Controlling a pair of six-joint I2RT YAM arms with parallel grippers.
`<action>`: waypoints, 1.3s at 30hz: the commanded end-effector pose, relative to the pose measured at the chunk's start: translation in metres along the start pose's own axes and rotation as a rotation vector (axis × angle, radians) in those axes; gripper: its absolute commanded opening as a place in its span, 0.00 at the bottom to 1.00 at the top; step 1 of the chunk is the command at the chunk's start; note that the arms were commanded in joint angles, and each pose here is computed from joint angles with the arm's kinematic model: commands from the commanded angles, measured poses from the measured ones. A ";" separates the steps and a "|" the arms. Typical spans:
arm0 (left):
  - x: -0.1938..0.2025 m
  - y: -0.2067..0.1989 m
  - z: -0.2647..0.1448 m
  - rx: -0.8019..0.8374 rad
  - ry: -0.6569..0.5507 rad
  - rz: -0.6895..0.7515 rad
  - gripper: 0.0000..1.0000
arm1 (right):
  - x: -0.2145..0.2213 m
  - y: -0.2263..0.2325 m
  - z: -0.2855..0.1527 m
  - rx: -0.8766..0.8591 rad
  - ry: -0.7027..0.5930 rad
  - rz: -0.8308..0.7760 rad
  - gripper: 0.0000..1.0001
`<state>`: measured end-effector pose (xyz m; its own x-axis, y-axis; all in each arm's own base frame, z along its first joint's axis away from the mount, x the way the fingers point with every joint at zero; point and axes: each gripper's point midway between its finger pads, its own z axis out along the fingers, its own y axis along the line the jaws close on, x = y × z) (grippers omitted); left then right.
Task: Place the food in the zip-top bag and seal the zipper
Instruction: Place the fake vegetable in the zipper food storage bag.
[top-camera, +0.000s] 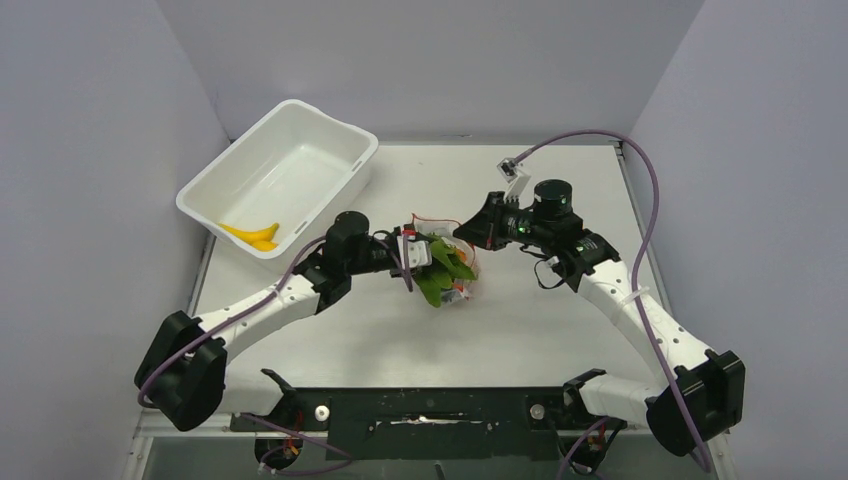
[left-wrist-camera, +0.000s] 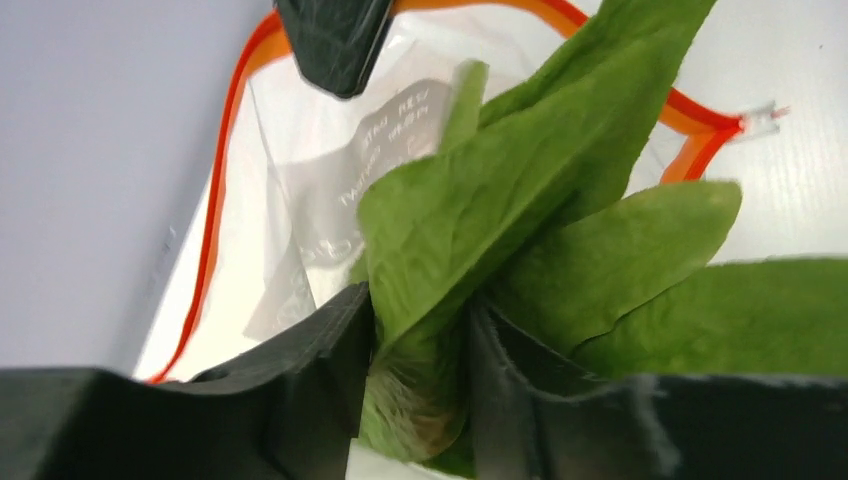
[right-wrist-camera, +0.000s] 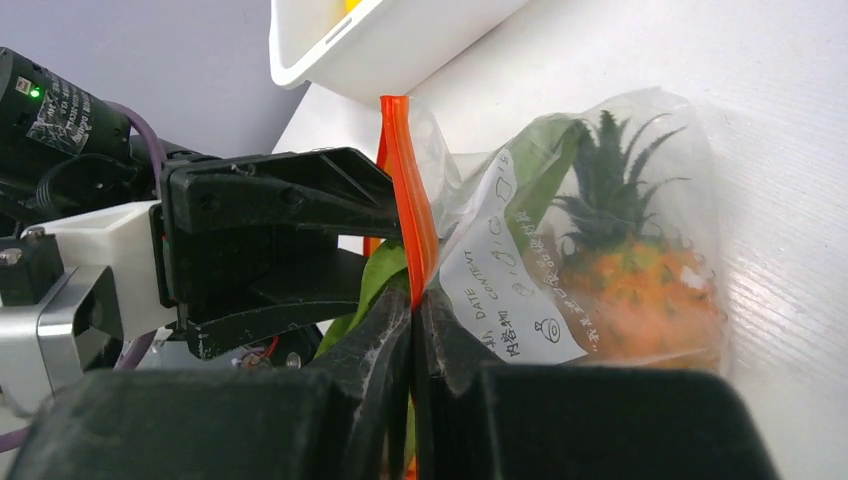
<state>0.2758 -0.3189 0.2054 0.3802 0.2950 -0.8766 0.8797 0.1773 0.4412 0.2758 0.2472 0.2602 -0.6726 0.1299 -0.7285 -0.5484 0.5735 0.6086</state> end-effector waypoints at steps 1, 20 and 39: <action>-0.023 0.028 -0.015 -0.112 0.041 -0.051 0.44 | -0.031 0.018 -0.007 -0.051 -0.073 -0.058 0.00; -0.016 0.056 -0.041 -0.524 0.137 -0.944 0.58 | -0.040 0.000 -0.002 -0.014 -0.089 -0.022 0.00; 0.009 0.019 -0.024 -0.472 0.102 -1.233 0.58 | -0.043 -0.002 -0.002 -0.002 -0.106 -0.001 0.00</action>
<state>0.2802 -0.2792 0.1961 -0.6518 -0.1712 -0.7388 0.4271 0.7222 -0.5441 0.2950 0.2360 0.2508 -0.6982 0.1681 -0.6959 -0.4849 0.6042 0.6324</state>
